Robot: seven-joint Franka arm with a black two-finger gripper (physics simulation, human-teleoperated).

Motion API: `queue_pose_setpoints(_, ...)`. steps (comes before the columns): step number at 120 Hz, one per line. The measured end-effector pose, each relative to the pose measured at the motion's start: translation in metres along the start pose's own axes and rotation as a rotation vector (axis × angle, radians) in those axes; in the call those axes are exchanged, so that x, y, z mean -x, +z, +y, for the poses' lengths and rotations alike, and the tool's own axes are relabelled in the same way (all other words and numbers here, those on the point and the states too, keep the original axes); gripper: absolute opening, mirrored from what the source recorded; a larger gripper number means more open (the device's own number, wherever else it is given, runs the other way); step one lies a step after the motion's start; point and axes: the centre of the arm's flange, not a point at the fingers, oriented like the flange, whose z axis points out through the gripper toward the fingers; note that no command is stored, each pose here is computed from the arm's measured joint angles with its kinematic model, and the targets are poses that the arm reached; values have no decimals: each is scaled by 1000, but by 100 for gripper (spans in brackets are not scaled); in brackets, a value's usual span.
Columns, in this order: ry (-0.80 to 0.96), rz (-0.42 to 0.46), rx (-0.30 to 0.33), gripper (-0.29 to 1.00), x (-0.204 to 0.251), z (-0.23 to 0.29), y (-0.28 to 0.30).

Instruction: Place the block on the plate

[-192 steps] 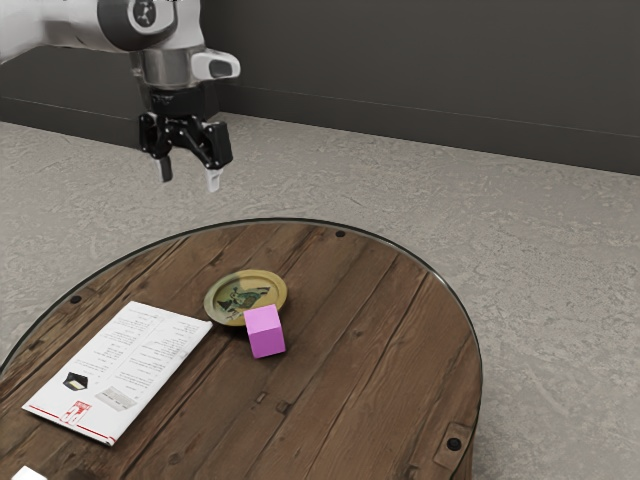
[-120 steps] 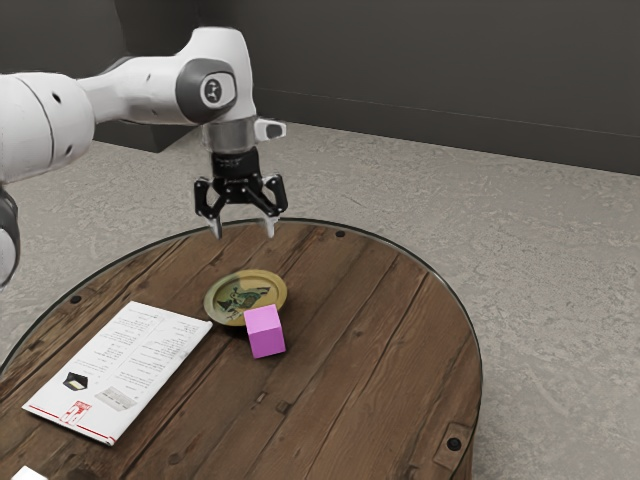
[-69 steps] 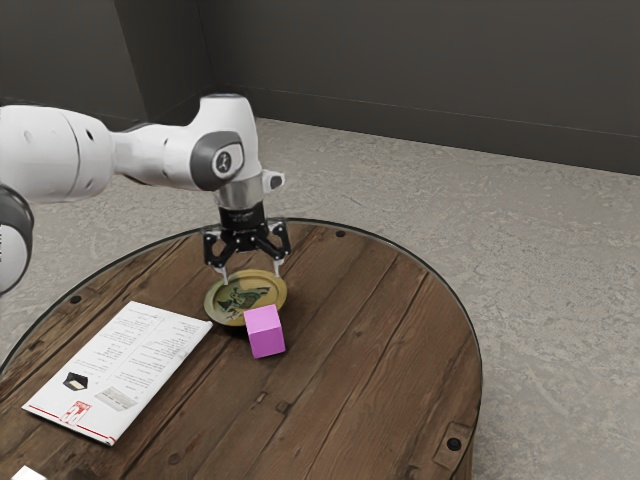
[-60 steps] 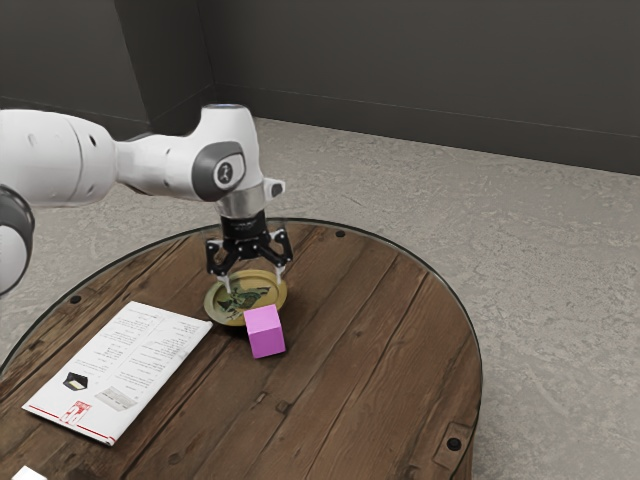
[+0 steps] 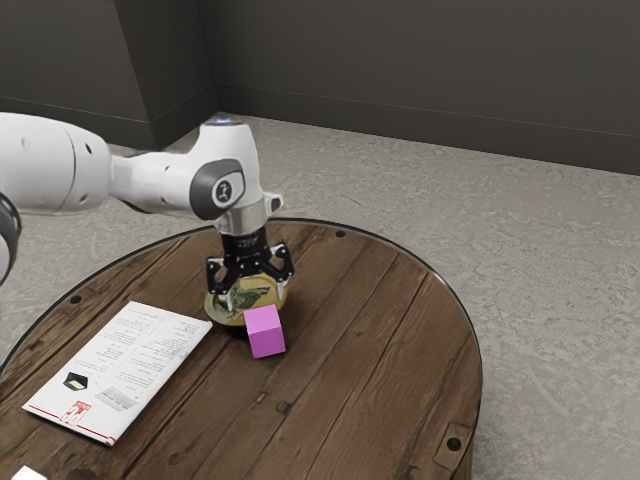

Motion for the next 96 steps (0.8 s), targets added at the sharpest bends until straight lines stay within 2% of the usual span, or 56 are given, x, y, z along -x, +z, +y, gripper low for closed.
queue_pose_setpoints(85,-40,-39,-41,70,0,7,46)
queue_pose_setpoints(96,-47,-43,-39,67,0,8,49)
